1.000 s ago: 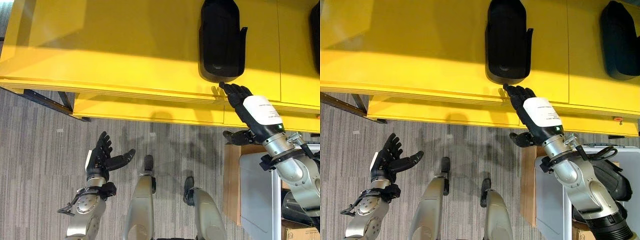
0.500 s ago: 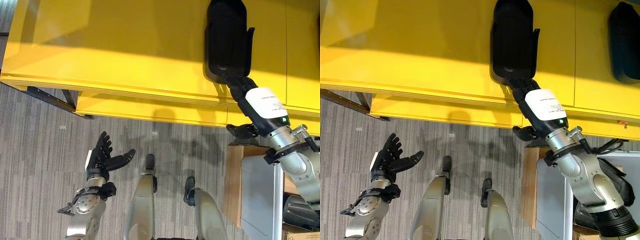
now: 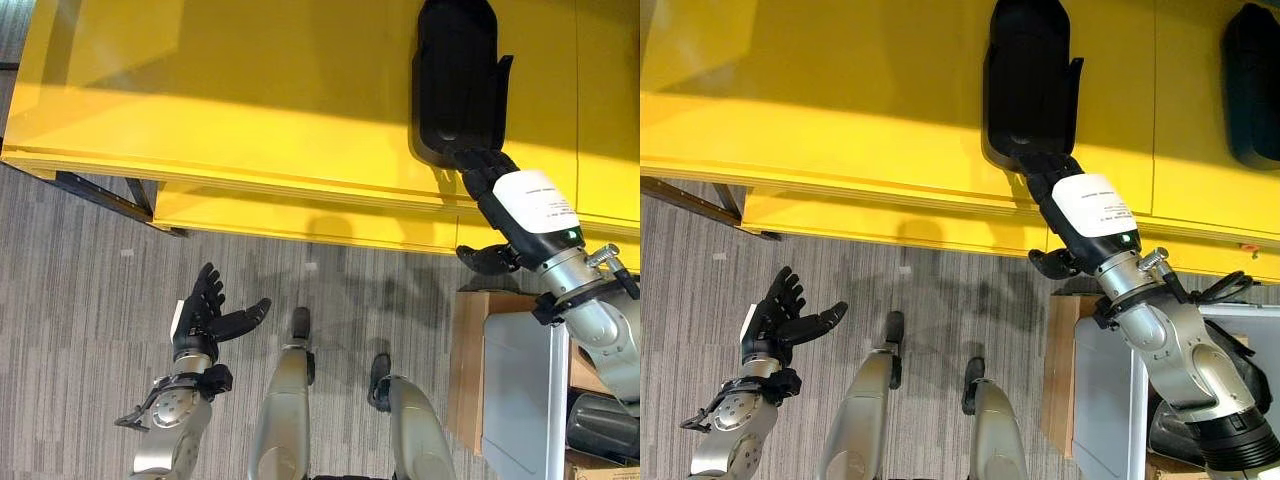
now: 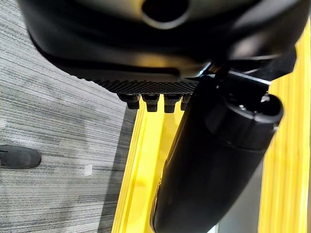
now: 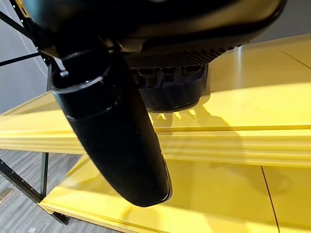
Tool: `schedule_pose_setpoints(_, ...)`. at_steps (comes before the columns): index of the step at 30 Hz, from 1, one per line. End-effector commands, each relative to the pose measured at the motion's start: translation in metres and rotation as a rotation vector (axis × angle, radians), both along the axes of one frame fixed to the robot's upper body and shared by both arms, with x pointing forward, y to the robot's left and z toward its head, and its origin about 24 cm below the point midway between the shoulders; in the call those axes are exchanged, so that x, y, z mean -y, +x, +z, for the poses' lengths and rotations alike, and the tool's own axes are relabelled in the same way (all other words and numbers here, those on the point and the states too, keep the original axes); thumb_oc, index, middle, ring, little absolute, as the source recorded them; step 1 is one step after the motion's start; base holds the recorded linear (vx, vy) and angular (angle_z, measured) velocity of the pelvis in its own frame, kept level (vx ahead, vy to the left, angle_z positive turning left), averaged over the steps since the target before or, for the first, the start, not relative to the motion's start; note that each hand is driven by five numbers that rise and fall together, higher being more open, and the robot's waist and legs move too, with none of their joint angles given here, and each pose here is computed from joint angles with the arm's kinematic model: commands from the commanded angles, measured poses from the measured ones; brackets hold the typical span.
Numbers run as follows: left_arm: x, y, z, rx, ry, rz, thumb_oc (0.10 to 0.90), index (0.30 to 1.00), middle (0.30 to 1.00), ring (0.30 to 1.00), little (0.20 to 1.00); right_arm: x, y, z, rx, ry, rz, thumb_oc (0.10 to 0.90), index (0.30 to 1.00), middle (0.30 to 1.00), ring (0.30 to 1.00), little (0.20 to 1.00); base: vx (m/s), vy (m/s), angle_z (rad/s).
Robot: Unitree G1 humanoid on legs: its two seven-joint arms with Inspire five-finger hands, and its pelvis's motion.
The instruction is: Move parts from the plastic box to the shelf.
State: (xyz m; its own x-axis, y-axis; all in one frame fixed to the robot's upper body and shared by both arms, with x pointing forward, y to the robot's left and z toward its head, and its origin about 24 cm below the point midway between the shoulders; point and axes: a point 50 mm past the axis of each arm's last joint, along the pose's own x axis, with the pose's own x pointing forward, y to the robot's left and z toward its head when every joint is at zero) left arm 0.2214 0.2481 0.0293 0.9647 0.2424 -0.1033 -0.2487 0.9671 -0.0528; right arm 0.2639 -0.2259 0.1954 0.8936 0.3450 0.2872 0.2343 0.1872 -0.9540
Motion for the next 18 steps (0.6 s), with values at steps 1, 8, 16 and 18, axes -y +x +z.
schedule_pose_setpoints(1, -0.0072, -0.0045, 0.0302, 0.144, 0.096, -0.015, 0.9, 1.0, 1.0, 1.0, 1.0, -0.0043, 0.0047, 0.0447, 0.193, -0.042, 0.035, 0.9, 1.0, 1.0, 1.0, 1.0, 0.0, 0.0, 0.0)
schedule_pose_setpoints(8, -0.0064, -0.004, 0.0302, 0.146, 0.094, -0.015, 0.9, 1.0, 1.0, 1.0, 1.0, -0.0028, 0.0062, 0.0458, 0.201, -0.038, 0.025, 0.9, 1.0, 1.0, 1.0, 1.0, 0.0, 0.0, 0.0)
schedule_pose_setpoints(16, -0.0067, -0.0049, 0.0299, 0.148, 0.089, -0.008, 0.9, 1.0, 1.0, 1.0, 1.0, -0.0021, 0.0086, 0.0468, 0.21, -0.029, 0.015, 0.9, 1.0, 1.0, 1.0, 1.0, 0.0, 0.0, 0.0)
schedule_pose_setpoints(18, -0.0064, -0.0048, 0.0297, 0.147, 0.089, -0.009, 0.9, 1.0, 1.0, 1.0, 1.0, -0.002, 0.0094, 0.0464, 0.212, -0.03, 0.011, 0.9, 1.0, 1.0, 1.0, 1.0, 0.0, 0.0, 0.0)
